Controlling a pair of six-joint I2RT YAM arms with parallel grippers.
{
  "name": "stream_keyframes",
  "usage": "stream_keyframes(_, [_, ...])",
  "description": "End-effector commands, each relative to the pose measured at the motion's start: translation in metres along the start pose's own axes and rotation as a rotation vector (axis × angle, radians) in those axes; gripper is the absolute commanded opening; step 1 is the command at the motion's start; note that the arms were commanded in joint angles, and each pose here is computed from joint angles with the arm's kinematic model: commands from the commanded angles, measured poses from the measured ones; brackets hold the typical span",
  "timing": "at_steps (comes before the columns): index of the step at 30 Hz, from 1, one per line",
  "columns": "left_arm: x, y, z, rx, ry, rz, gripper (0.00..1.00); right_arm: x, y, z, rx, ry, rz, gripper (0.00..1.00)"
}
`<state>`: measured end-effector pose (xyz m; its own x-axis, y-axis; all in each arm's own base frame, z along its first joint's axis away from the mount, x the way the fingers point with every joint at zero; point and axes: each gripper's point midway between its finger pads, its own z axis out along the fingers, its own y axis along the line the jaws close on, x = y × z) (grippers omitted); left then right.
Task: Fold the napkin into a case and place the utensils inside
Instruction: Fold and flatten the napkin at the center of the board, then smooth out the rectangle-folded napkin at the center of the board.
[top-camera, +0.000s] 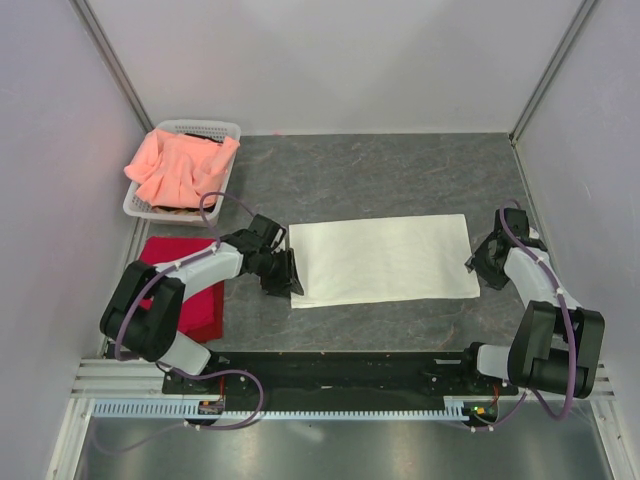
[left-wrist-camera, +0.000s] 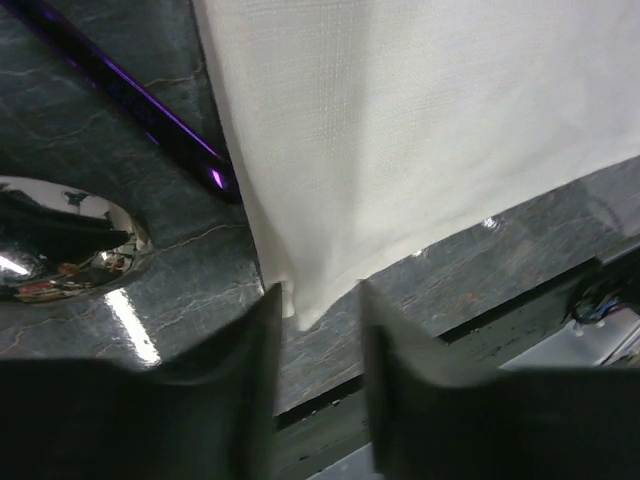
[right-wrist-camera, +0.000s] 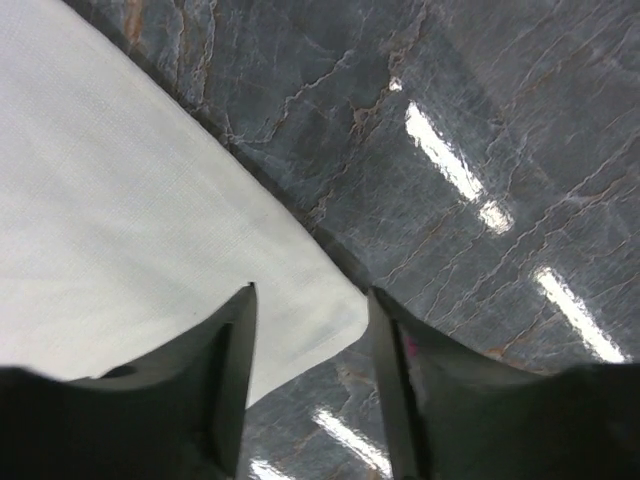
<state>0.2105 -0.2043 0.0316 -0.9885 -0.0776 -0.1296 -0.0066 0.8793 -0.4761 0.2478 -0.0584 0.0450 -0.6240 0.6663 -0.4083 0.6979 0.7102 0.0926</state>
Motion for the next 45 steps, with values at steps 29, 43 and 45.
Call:
stream_keyframes(29, [-0.040,-0.039,0.024,0.076,-0.079,0.022,0.14,-0.015,0.004,0.020,0.003,-0.071,0.040,0.35])
stream_keyframes(43, [-0.036,-0.118,-0.013,0.285,-0.148,0.150,0.22,-0.003,0.004,0.003,-0.044,-0.045,-0.023,0.38])
stream_keyframes(45, [-0.032,-0.120,-0.008,0.297,-0.121,0.157,0.21,-0.006,0.009,0.003,-0.077,-0.068,-0.018,0.36])
